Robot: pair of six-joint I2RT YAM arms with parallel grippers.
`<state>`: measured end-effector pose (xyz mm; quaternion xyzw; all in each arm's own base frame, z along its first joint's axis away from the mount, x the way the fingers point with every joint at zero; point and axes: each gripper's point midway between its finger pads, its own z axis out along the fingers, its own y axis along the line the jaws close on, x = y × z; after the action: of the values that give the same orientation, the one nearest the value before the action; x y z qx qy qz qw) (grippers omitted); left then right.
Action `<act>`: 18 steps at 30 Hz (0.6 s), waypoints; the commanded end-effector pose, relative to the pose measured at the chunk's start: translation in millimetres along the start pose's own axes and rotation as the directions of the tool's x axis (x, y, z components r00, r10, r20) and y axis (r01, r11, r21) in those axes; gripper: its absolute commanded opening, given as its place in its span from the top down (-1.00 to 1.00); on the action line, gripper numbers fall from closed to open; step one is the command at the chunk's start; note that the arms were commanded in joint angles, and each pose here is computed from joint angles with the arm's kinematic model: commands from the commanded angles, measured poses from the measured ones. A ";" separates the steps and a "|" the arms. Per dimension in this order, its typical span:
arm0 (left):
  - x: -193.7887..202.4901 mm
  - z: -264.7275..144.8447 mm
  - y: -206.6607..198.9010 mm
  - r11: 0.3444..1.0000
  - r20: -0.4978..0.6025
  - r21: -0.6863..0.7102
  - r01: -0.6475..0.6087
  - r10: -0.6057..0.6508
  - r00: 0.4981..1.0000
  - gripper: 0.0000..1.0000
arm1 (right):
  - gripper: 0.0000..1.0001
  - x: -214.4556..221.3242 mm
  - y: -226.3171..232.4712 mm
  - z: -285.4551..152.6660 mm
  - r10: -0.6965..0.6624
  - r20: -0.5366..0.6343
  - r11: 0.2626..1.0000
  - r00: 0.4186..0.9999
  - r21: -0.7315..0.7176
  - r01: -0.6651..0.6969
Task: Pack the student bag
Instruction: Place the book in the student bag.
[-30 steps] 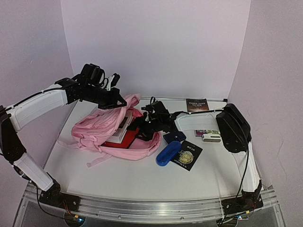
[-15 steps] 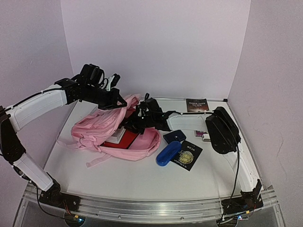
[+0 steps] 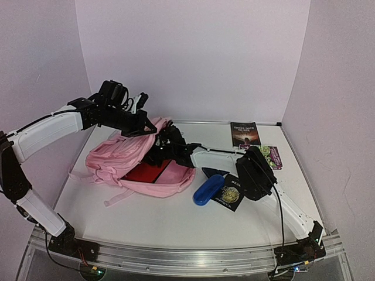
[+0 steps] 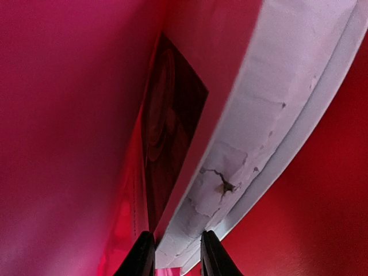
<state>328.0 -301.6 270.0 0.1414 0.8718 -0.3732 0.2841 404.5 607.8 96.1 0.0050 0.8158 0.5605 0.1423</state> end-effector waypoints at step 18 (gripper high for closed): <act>-29.0 -15.6 41.7 0.990 0.168 -0.109 0.092 -0.073 0.983 1.00 | -0.45 7.0 50.8 -90.3 -0.326 -0.014 0.945 0.945 0.011 0.326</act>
<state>341.7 -282.3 247.8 0.0913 0.8889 -0.3441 0.2882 388.1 569.3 94.0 -0.0878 0.8352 0.5115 0.1818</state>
